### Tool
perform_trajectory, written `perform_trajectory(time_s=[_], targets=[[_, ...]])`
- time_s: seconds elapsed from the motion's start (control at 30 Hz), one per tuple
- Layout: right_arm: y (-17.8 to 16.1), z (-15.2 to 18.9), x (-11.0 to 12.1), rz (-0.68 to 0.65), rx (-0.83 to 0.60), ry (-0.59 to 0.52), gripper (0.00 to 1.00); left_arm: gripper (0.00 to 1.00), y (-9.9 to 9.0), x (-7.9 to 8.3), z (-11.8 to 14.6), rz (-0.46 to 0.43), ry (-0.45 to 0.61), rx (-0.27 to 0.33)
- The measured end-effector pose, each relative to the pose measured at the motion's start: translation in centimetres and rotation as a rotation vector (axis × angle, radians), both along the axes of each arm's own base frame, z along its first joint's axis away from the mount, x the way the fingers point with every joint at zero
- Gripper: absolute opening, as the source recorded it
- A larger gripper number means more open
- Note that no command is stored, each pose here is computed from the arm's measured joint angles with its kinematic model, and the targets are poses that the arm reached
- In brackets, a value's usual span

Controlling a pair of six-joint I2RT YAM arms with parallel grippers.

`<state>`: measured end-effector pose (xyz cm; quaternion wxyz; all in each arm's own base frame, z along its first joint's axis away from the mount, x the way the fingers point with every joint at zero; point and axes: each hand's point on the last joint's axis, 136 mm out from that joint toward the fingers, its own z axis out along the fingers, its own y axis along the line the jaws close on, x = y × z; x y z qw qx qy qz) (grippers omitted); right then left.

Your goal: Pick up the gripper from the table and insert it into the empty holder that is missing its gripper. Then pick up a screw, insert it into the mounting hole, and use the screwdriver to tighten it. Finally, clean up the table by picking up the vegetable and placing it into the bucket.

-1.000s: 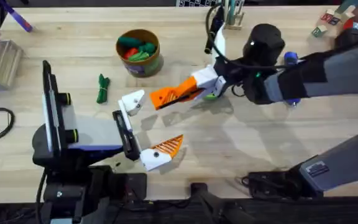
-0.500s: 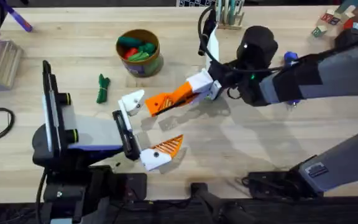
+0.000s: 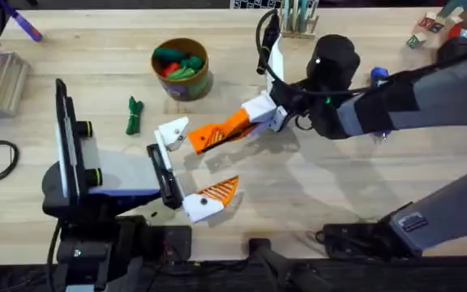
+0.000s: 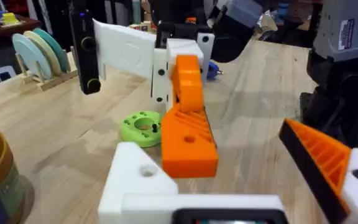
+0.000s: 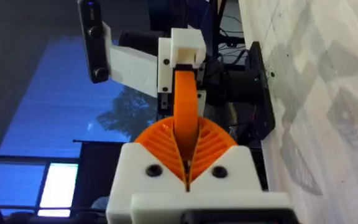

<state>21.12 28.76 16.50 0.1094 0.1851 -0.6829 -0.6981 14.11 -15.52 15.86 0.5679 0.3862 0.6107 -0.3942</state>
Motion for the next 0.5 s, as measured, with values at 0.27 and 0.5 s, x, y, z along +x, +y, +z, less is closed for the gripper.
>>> perform_trajectory(time_s=[0.27, 0.5], targets=[[0.22, 0.18, 0.22, 0.003, -0.006, 0.012, 0.009, 0.987, 0.0, -0.01, 0.0, 0.0, 0.0, 0.0], [0.41, 0.47, 0.33, 0.007, -0.001, 0.001, 0.009, 0.987, 0.0, 0.0, 0.0, 0.0, 0.0, 0.0]])
